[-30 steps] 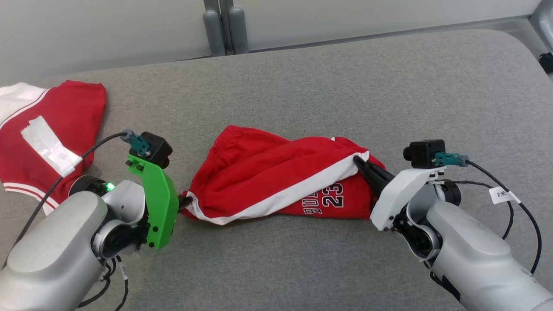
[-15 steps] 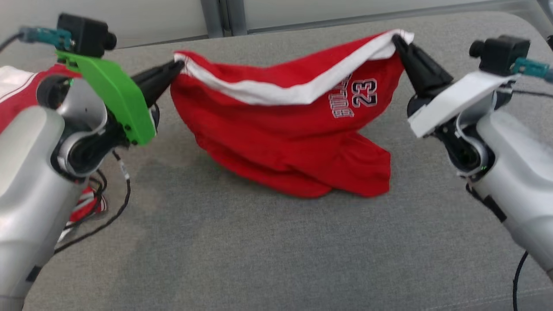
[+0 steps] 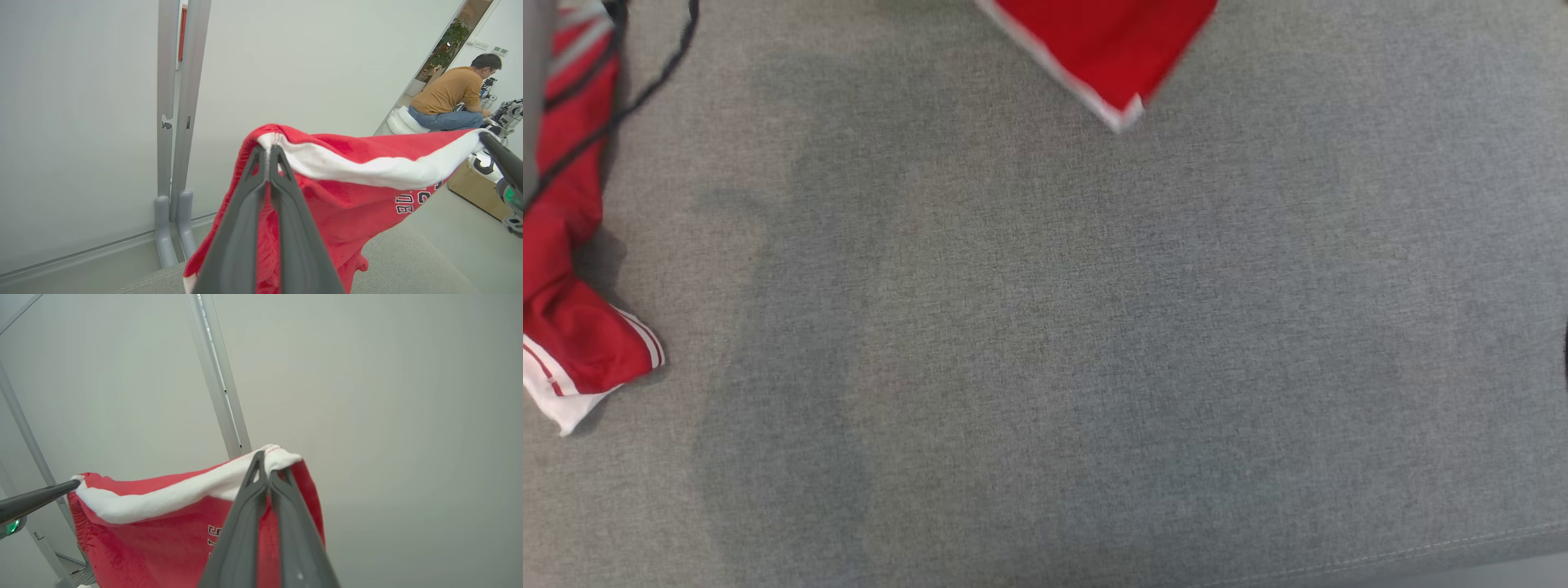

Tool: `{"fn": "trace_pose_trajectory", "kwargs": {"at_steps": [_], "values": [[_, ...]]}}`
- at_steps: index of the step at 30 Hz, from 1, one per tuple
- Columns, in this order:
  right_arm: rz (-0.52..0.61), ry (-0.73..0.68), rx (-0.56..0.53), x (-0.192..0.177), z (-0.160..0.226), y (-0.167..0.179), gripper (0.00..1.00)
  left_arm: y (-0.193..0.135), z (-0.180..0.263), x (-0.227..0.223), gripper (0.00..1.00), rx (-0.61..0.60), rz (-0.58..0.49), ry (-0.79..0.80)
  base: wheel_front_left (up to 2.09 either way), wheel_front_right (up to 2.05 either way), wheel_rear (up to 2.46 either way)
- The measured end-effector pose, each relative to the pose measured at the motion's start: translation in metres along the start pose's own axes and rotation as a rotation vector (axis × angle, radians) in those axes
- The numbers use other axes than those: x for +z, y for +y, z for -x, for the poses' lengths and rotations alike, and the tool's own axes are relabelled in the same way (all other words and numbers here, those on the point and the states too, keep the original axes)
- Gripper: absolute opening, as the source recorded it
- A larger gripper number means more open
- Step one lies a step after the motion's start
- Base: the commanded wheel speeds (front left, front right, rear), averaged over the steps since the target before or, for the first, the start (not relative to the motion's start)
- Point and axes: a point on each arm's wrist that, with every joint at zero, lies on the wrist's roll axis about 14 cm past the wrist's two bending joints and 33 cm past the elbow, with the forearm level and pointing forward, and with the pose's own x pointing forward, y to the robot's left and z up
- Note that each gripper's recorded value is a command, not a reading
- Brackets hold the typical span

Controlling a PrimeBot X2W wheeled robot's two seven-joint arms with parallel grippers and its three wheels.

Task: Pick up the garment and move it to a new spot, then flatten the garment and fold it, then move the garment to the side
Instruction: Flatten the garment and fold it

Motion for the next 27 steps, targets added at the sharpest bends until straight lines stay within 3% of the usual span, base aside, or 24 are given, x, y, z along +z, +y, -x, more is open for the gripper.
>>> {"fn": "trace_pose_trajectory", "kwargs": {"at_steps": [3, 7, 11, 20, 27], "values": [[0.036, -0.037, 0.011, 0.016, -0.011, -0.001, 0.0, 0.002, -0.009, 0.009, 0.0, 0.002, 0.014, -0.013, 0.0, 0.0, 0.0], [0.073, 0.004, 0.037, 0.012, -0.01, 0.007, 0.0, -0.008, -0.008, -0.003, 0.0, -0.016, 0.029, 0.039, 0.0, 0.0, 0.0], [0.083, 0.109, 0.036, -0.02, 0.014, 0.004, 0.0, -0.005, 0.011, -0.062, 0.0, -0.01, 0.043, 0.182, 0.0, 0.0, 0.0], [0.001, 0.479, -0.023, -0.118, 0.138, -0.002, 0.0, -0.025, 0.107, -0.188, 0.0, -0.063, 0.12, 0.548, 0.0, 0.0, 0.0], [-0.109, 0.753, -0.042, -0.143, 0.243, 0.014, 0.0, -0.066, 0.189, -0.233, 0.0, -0.134, 0.229, 0.743, 0.0, 0.0, 0.0]]}}
